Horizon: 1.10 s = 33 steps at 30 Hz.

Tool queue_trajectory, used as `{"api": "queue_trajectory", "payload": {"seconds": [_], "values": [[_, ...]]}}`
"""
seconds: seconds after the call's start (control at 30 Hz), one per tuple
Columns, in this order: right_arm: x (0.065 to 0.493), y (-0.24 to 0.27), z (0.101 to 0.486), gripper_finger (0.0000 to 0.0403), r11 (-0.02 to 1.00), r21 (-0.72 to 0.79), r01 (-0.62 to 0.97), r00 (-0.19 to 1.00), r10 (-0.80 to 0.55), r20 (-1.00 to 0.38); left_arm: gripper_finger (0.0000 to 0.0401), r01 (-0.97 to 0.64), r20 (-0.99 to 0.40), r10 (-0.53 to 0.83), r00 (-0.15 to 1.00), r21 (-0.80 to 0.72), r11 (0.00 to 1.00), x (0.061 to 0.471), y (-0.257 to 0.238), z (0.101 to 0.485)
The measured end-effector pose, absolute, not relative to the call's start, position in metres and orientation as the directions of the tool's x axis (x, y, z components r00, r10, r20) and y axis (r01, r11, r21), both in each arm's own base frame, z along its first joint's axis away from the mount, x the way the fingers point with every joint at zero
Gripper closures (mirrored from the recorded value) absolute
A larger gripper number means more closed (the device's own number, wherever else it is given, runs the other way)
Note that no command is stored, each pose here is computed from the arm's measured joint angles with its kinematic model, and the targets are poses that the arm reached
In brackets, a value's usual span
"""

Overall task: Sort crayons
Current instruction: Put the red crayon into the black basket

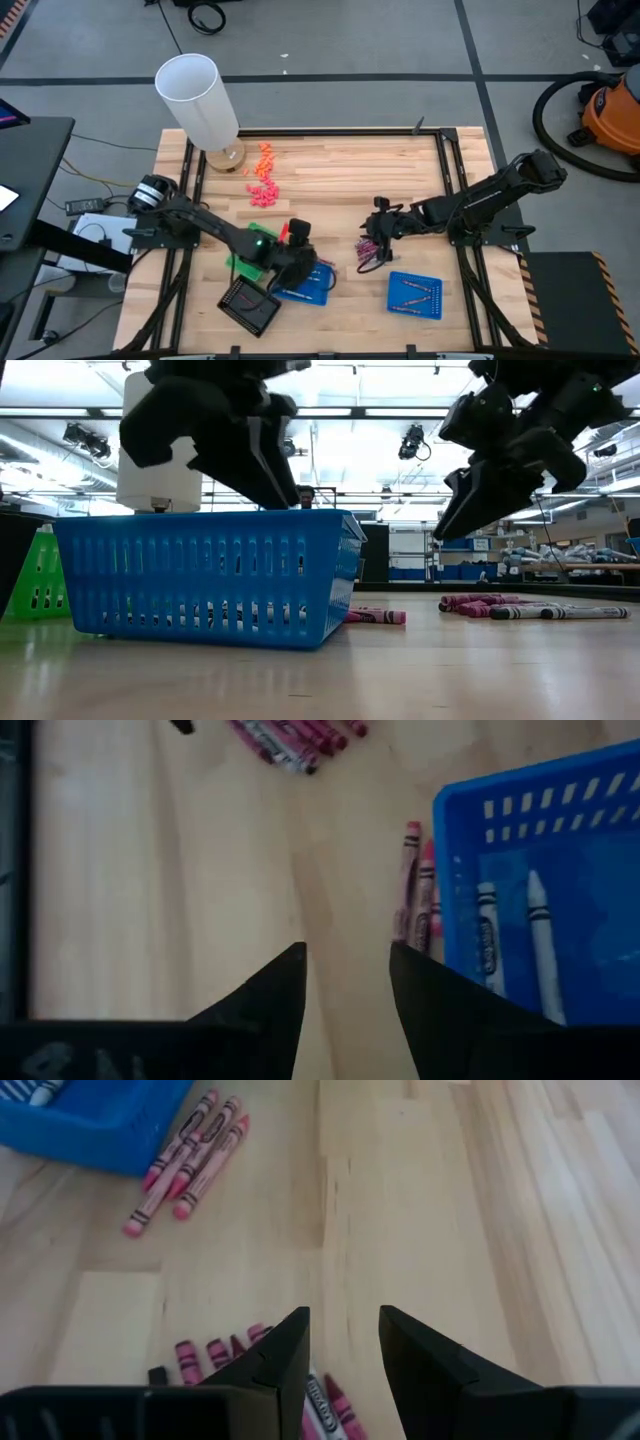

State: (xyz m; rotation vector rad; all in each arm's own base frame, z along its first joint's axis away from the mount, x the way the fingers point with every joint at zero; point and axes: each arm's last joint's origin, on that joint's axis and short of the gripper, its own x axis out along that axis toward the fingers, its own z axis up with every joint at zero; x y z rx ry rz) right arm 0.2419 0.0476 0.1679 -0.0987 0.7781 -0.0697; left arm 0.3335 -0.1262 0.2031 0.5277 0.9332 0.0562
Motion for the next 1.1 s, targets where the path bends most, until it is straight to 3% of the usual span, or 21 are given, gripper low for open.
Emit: {"api": "queue_trajectory", "payload": {"seconds": [0.43, 0.93, 1.1], "values": [[0.230, 0.054, 0.159, 0.0271, 0.997, -0.068, 0.021, 0.603, -0.067, -0.795, 0.0246, 0.271, -0.773, 0.008, 0.635, 0.232, 0.934, 0.359, -0.086, 0.202], [0.231, 0.035, 0.143, 0.0271, 0.977, -0.181, -0.116, 0.522, -0.095, -0.848, 0.0246, 0.123, -0.600, -0.002, 0.800, 0.160, 0.980, 0.392, -0.049, 0.204], [0.227, 0.027, 0.136, 0.0271, 0.978, -0.184, -0.099, 0.477, -0.116, -0.871, 0.0246, 0.089, -0.610, 0.012, 0.792, 0.134, 0.987, 0.392, -0.043, 0.202]]}}
